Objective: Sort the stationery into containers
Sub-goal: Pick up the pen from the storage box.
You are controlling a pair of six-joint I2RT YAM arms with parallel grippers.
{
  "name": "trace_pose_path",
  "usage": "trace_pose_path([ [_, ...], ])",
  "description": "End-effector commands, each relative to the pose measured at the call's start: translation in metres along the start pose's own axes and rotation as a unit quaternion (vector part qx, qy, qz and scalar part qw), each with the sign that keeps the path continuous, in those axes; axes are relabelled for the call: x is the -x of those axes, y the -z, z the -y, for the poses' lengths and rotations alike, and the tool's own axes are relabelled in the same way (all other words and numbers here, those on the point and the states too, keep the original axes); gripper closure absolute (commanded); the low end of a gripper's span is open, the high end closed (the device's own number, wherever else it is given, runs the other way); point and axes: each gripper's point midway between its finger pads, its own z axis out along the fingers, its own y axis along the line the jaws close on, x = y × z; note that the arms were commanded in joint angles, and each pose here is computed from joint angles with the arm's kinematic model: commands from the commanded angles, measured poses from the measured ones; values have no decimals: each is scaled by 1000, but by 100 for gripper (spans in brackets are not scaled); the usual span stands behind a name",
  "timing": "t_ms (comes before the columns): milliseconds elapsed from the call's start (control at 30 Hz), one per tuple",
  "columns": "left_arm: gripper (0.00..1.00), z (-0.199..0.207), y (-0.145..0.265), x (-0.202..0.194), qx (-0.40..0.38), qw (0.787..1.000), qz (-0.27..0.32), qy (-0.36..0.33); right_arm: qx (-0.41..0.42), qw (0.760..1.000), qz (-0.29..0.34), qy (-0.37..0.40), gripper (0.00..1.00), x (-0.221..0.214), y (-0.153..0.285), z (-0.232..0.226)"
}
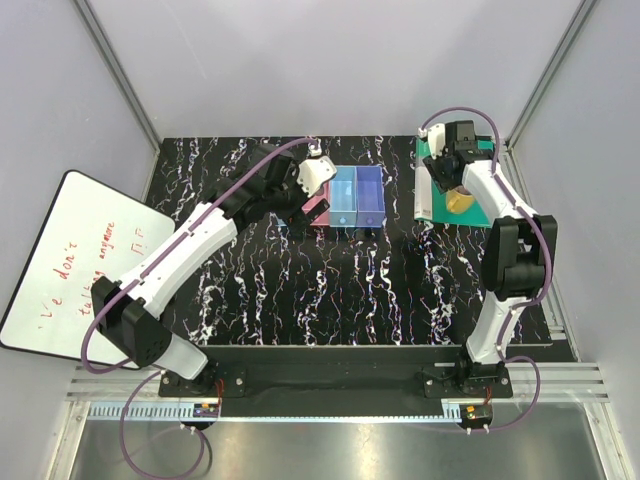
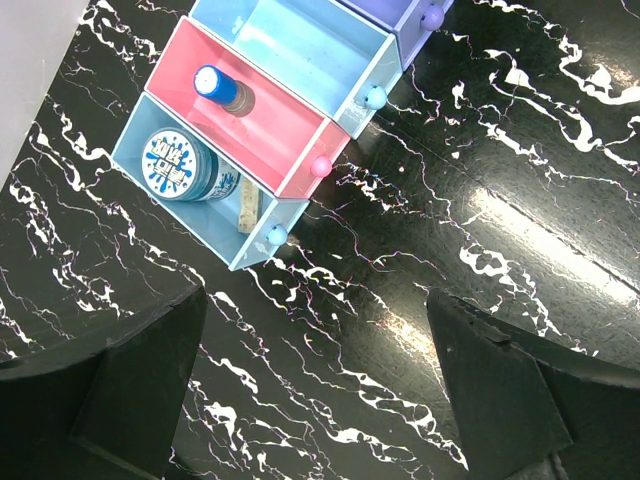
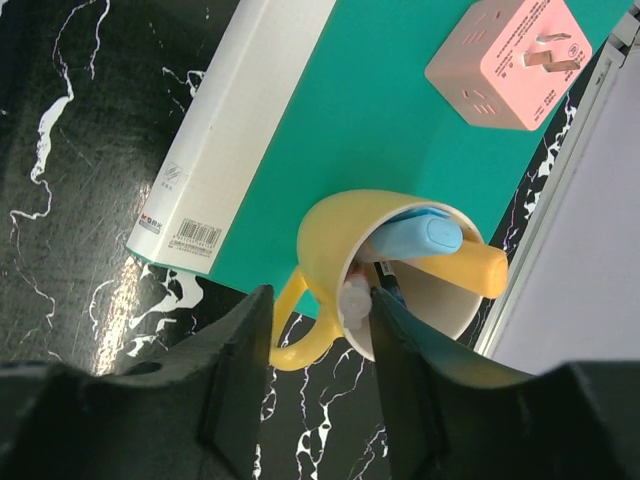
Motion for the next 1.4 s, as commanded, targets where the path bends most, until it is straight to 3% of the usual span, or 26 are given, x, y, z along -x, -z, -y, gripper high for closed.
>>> trace_pose_path([
  [0,1,-7,8,25,11,999,34,0,-20,999,27,-17,51,20,2,17],
  [333,1,-2,2,25,-1,999,32,1,-51,998,24,-22,59,19,-3,30],
  [500,1,-3,1,27,0,999,34,-5,-56,998,24,-21,76,19,-4,32],
  [533,1,-3,1,26,0,999,33,-5,-58,998,23,-23,85,19,-4,33],
  [667,1,-2,0,25,-3,999,31,-7,-66,997,33,-26,100,25,3,38],
  [1067,1,10,-9,25,-25,999,28,-5,-70,981,164,-81,100,90,107,61],
  [1367,1,-3,-6,20,23,999,27,11,-14,965,243,-100,100,123,164,45],
])
